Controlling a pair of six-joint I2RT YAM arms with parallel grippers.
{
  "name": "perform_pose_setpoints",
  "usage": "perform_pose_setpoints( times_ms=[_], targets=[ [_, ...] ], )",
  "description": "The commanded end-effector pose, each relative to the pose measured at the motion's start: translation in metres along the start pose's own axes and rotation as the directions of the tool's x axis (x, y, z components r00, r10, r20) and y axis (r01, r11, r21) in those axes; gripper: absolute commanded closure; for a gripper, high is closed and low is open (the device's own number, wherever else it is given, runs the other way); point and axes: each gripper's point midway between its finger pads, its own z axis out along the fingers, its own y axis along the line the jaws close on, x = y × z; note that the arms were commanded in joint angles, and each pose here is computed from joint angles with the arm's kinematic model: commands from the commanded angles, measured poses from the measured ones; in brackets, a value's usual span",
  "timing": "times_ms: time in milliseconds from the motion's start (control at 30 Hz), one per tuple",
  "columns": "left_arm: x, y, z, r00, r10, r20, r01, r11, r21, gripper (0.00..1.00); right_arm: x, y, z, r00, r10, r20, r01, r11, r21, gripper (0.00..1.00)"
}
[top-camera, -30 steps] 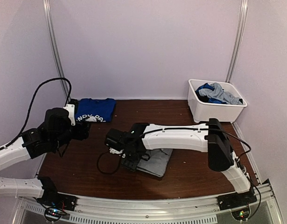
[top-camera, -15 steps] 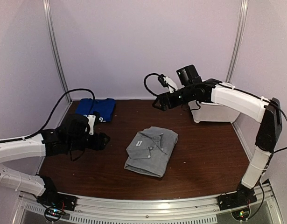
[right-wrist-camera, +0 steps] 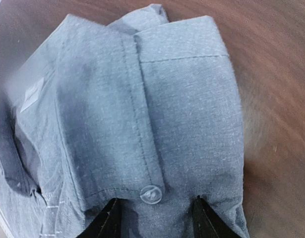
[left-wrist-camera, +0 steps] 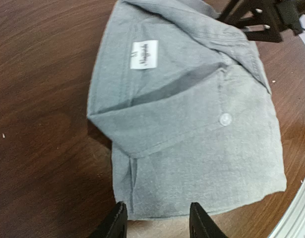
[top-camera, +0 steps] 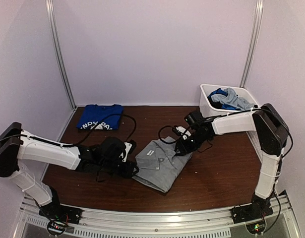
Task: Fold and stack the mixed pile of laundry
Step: Adjust the square-folded shirt at the center of the board.
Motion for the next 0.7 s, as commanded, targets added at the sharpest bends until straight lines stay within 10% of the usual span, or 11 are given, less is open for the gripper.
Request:
perform_pose_setpoints(
  times_ms=[0, 267, 667],
  targets=[
    [-0.015, 0.034, -0.003, 0.994, -0.095, 0.047, 0.099, 0.991, -0.092, 0.55, 0.038, 0.022, -0.018, 0.999, 0.04, -0.015, -0.04, 0.999, -0.034, 0.51],
    [-0.046, 0.079, -0.046, 0.982, -0.094, 0.164, 0.117, 0.984, -0.136, 0.44, 0.087, 0.148, -0.079, 0.997, 0.055, 0.049, -0.035, 0.938, -0.346, 0.39],
    [-0.038, 0.055, -0.039, 0.988, -0.086, 0.126, 0.085, 0.996, 0.011, 0.4, 0.085, 0.043, -0.084, 0.969, 0.216, 0.124, -0.197, 0.969, -0.147, 0.4]
  ],
)
